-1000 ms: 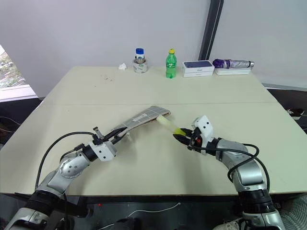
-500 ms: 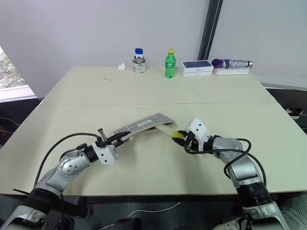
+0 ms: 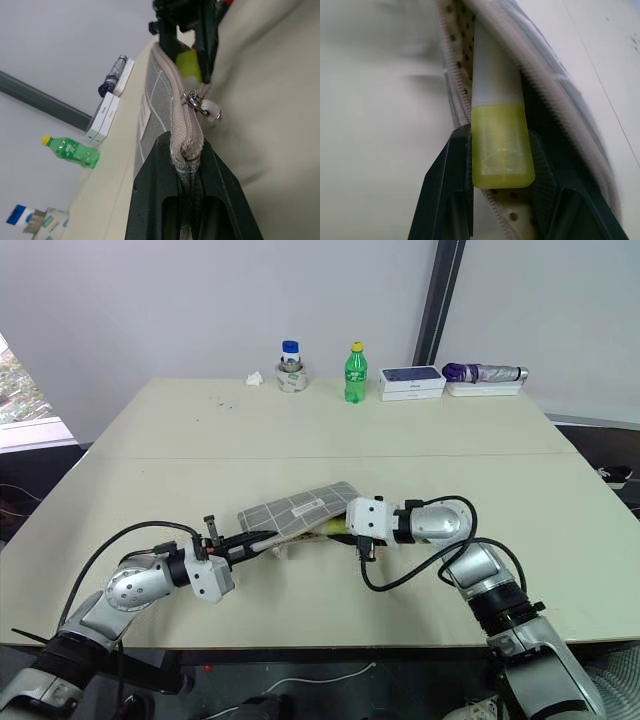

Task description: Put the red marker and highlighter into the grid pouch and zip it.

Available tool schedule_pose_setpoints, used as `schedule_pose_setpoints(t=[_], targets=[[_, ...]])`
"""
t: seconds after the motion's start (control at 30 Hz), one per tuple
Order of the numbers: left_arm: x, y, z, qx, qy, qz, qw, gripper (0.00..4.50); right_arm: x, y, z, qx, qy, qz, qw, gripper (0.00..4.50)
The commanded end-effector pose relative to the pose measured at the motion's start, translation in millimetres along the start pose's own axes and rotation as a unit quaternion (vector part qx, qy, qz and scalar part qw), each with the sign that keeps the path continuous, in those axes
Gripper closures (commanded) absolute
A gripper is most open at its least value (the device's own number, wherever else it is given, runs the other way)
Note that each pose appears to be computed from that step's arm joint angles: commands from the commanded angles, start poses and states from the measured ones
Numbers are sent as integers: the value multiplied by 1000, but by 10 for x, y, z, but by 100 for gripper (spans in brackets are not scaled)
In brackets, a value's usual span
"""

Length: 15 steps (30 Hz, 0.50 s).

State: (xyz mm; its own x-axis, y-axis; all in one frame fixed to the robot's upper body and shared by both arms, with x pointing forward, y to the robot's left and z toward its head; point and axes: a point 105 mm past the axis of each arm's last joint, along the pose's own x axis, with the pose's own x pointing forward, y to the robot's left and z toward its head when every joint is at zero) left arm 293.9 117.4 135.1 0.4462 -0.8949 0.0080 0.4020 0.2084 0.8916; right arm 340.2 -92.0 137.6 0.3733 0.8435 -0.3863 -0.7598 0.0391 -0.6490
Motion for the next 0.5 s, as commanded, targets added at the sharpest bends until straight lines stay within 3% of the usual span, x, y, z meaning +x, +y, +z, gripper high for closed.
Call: schedule_pose_setpoints(t=[0.03,0.1,0.33,0.37,0.5], targets=[[11,100,110,23,-39,8,999,450,75,-76,39,-70,-6,-10,997,359],[7,98,87,21,-37,10,999,450,84,-89,44,-69,-11,-5,998,359],[-51,144,-25,7,-14,35,999,450,-85,-101,-37,-5,0,-15,1000,25],[-68,147,-47,4,-9,38,999,450,-133,-80,-64,9,7,-14,1000,5],[-110,161,-102,-3,3,47,999,450,-317,17,-72,60,17,-6,998,5]])
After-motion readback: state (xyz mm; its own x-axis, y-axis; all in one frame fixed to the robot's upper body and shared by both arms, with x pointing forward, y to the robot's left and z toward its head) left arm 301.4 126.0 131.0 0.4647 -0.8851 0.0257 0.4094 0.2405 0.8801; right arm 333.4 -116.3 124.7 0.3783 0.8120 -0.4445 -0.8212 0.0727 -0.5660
